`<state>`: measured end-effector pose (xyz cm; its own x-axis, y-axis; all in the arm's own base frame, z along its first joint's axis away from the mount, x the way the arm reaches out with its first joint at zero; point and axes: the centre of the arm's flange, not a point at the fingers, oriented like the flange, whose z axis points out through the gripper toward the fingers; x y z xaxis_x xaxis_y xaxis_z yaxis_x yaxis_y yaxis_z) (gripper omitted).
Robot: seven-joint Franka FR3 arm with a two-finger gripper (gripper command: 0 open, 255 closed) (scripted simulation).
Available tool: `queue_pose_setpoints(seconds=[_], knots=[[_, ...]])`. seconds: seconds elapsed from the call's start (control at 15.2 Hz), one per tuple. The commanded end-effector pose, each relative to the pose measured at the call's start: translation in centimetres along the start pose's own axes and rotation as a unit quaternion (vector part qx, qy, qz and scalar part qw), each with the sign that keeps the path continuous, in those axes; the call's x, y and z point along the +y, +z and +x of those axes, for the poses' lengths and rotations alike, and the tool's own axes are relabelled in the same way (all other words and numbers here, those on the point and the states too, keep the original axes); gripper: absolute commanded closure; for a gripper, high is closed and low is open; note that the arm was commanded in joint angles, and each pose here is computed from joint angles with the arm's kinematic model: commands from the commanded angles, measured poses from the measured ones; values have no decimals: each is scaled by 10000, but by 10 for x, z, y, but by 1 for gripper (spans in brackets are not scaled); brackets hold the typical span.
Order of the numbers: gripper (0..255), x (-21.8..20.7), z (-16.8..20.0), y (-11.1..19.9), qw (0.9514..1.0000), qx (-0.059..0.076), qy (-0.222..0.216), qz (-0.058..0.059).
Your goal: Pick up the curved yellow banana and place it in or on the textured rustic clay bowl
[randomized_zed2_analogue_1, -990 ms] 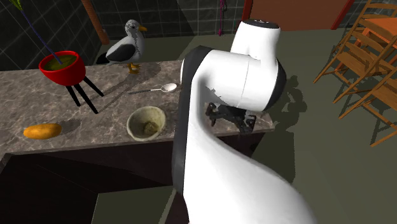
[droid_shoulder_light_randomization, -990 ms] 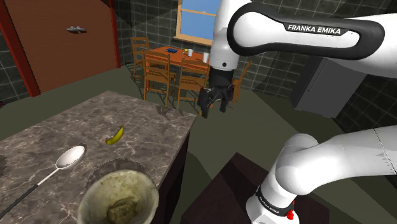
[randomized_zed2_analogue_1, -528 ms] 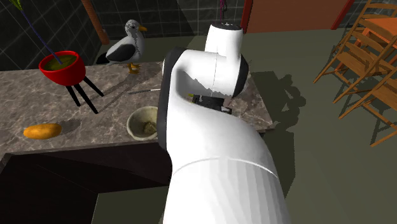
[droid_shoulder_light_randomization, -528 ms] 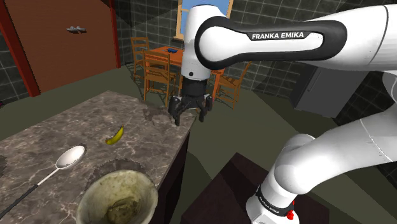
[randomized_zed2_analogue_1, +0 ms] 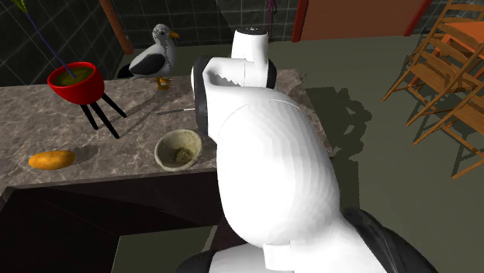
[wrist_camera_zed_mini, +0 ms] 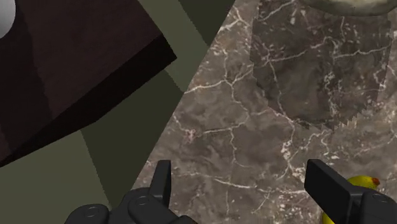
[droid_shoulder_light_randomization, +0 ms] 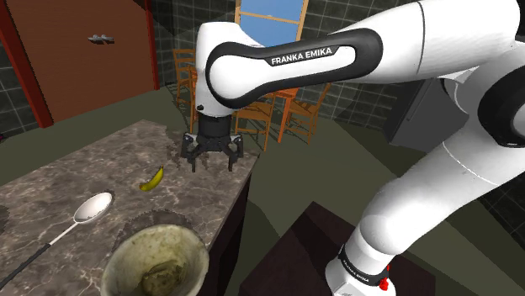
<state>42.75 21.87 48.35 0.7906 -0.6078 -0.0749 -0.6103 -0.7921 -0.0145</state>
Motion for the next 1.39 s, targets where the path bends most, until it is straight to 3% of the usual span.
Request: queue_pose_setpoints(seconds=[0.0, 0.2, 0.46, 0.99, 1.32], knots=[[0, -22, 7, 11, 9994, 14, 343, 24], [0, -55, 22, 25, 9967, 41, 810, 46], [0, -97, 46, 43, 9897, 78, 1429, 76], [0, -167, 108, 76, 9653, 148, 2603, 133], [0, -168, 109, 102, 9653, 148, 2603, 133]])
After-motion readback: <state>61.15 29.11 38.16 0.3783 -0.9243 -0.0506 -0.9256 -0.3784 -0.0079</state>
